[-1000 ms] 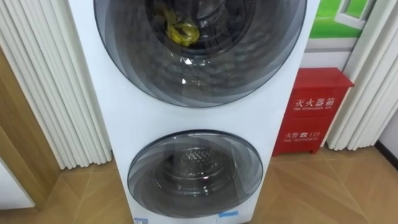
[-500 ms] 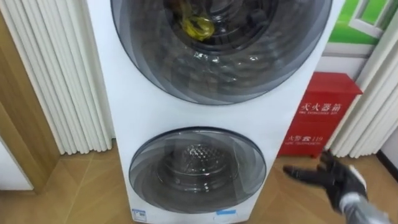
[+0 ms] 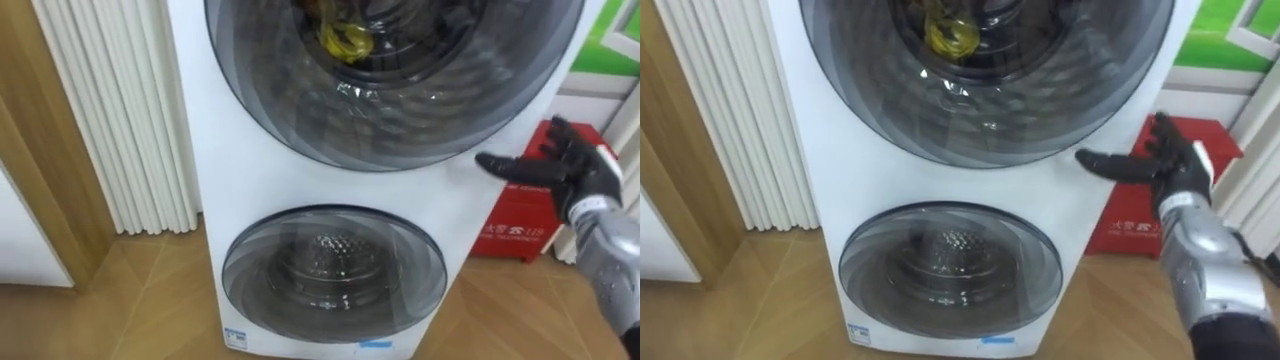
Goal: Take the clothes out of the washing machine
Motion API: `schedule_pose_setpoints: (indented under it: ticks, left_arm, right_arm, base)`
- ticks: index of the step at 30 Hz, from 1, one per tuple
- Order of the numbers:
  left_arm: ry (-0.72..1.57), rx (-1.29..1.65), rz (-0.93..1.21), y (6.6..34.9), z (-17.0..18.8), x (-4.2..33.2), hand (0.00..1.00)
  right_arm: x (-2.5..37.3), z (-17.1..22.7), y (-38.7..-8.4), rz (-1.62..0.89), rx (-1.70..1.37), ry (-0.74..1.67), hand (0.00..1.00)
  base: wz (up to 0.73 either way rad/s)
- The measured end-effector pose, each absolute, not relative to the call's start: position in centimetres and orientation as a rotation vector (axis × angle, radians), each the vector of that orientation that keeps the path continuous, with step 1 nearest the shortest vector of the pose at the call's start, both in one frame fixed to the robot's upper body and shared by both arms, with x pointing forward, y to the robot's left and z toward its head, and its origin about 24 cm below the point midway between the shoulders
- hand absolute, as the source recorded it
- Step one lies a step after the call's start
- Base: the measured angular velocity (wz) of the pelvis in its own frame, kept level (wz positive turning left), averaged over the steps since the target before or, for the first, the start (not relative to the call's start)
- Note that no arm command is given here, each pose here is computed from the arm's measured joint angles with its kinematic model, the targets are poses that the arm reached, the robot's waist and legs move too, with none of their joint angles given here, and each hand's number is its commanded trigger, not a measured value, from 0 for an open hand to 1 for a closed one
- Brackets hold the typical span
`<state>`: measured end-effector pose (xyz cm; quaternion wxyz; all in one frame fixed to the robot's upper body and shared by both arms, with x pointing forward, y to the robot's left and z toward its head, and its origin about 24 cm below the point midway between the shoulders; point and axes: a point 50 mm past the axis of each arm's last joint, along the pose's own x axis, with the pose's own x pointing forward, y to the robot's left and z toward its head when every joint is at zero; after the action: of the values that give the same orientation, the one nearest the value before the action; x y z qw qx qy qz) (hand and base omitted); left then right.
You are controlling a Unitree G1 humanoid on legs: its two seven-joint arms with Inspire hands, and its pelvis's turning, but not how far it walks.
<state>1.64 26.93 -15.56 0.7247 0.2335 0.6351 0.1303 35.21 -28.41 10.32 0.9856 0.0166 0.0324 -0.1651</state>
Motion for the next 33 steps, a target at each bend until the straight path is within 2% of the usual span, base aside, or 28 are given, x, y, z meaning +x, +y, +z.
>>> schedule_pose_setpoints:
  ticks: [5, 11, 17, 33]
  left_arm:
    - [1.382, 0.535, 0.285, 27.4, -15.4, 2.2, 0.00]
    - [1.355, 0.558, 0.263, 27.0, -15.4, 3.6, 0.00]
    - [1.369, 0.585, 0.243, 26.9, -15.4, 3.7, 0.00]
    - [1.386, 0.636, 0.163, 26.0, -15.7, 3.7, 0.00]
  right_arm:
    - [35.4, 11.5, -27.8, -0.319, -0.009, 0.026, 0.00]
    - [35.4, 16.0, -26.4, -0.290, -0.071, -0.154, 0.00]
    - [35.3, 17.5, -25.3, -0.278, -0.085, -0.206, 0.00]
    - [35.5, 16.9, -22.6, -0.282, -0.074, -0.199, 0.00]
  base:
    - [-0.17]
    - [0.09]
    - [-0.05]
    - [-0.08]
